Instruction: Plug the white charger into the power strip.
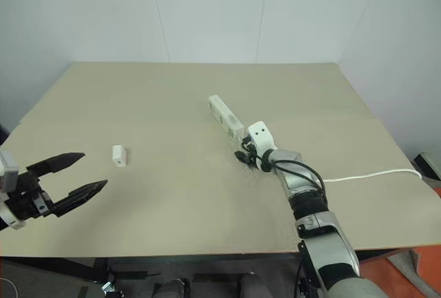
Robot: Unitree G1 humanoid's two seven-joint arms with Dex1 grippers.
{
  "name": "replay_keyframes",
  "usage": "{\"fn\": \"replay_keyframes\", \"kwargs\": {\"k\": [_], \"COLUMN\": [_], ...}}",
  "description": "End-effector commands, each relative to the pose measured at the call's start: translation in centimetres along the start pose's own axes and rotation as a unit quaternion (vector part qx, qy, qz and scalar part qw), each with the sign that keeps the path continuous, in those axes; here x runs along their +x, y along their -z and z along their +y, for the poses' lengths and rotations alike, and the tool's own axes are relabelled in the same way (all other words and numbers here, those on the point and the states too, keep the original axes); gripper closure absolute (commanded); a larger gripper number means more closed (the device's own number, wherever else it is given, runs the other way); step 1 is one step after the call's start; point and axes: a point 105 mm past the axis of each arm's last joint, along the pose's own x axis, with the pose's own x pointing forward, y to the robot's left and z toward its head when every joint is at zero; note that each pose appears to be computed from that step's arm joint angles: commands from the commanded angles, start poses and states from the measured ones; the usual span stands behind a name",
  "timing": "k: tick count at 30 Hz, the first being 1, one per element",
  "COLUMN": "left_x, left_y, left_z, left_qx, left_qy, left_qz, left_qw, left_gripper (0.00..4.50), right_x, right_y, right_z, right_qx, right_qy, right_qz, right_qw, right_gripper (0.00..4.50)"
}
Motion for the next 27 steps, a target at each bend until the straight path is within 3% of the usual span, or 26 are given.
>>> {"fn": "replay_keyframes", "kwargs": {"k": [1,5,8,11,13,17,21,25,27], "left_x": [0.0,0.1,0.2,0.4,0.4,0.5,0.7,0.9,0.9], "left_y": [-0.7,-0.6,-0.6,-0.6,-0.5,-0.5,-0.4,-0.4,-0.4], "left_z": [-0.4,-0.5,-0.5,-0.6,-0.6,-0.6,-0.6,-0.6,-0.6], "left_qx": [0.015,0.013,0.012,0.011,0.011,0.01,0.009,0.01,0.01], "left_qy": [0.002,0.001,0.003,0.004,0.005,0.007,0.011,0.015,0.016], "left_qz": [-0.01,-0.009,-0.009,-0.01,-0.01,-0.009,-0.009,-0.01,-0.01], "left_qw": [1.0,1.0,1.0,1.0,1.0,1.0,1.0,1.0,1.0], "left_gripper": [0.0,0.0,0.0,0.0,0.0,0.0,0.0,0.0,0.0], "right_x": [0.2,-0.2,-0.6,-2.1,-3.3,-6.3,-7.3,-7.3,-7.1], "right_y": [-1.0,-1.2,-1.4,-3.2,-4.1,-3.3,-1.8,0.6,1.7], "right_z": [0.4,0.9,1.4,2.6,3.6,6.4,6.9,6.5,6.1], "right_qx": [-0.018,-0.039,-0.092,-0.177,-0.252,-0.363,-0.411,-0.464,-0.482], "right_qy": [-0.011,-0.033,-0.049,-0.073,-0.08,-0.161,-0.202,-0.237,-0.25], "right_qz": [-0.018,-0.029,-0.046,-0.131,-0.194,-0.274,-0.286,-0.241,-0.209], "right_qw": [1.0,0.998,0.994,0.973,0.945,0.876,0.842,0.819,0.813], "right_gripper": [3.2,4.48,4.48,4.48,4.48,4.48,4.48,4.48,3.78]}}
